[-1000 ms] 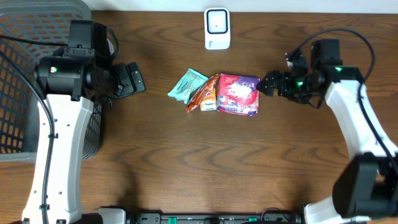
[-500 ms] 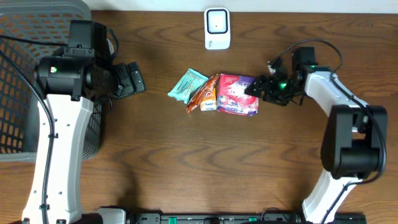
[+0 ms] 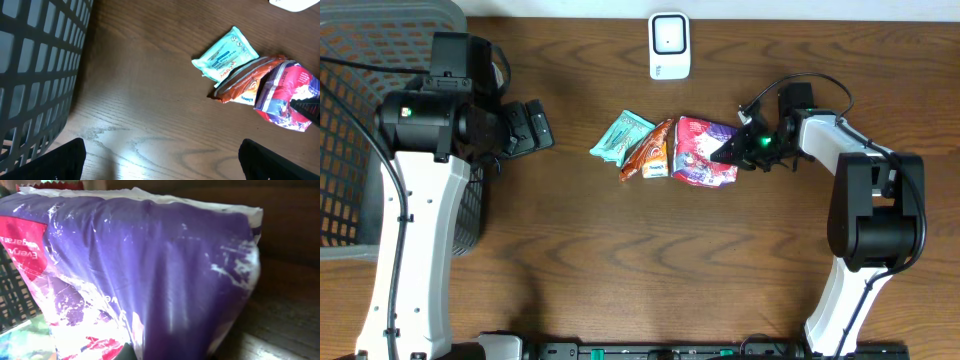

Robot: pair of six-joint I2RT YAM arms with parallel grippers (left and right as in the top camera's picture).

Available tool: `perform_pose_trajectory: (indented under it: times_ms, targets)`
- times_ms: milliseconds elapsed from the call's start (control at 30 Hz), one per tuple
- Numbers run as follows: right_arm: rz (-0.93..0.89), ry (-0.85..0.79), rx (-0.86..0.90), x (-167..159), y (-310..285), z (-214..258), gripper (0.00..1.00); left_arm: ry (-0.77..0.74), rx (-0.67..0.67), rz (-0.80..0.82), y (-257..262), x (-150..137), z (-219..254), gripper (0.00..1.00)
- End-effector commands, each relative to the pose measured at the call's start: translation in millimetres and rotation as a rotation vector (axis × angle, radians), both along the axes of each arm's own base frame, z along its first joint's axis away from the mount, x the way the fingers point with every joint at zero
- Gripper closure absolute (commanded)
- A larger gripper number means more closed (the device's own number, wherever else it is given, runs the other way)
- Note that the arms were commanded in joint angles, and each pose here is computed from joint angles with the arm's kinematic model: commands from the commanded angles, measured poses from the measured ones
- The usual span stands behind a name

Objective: Scan the item barcode
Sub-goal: 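Drag the snack box rightward and set it down with the right gripper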

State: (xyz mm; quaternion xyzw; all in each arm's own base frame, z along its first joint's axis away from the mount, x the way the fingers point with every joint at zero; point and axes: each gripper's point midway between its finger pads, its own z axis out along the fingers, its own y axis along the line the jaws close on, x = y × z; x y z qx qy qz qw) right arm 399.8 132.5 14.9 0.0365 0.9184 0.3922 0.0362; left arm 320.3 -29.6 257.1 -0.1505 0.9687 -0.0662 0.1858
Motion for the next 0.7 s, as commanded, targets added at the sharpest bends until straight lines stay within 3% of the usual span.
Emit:
perform_pose_trajectory:
  times_ms: [0,333,667]
  targets:
    - [-0.004,-0.023,0.066,5,6,23,0.99,0.0,0.005,0.015,3,-1,1,0.02]
    - [-0.296,0.079,0.164,15,-7,115,0.99,0.0,0.005,0.015,3,-1,1,0.02]
    - [-0.394,0.313,0.194,-17,-4,130,0.98,0.0,0.005,0.015,3,-1,1,0.02]
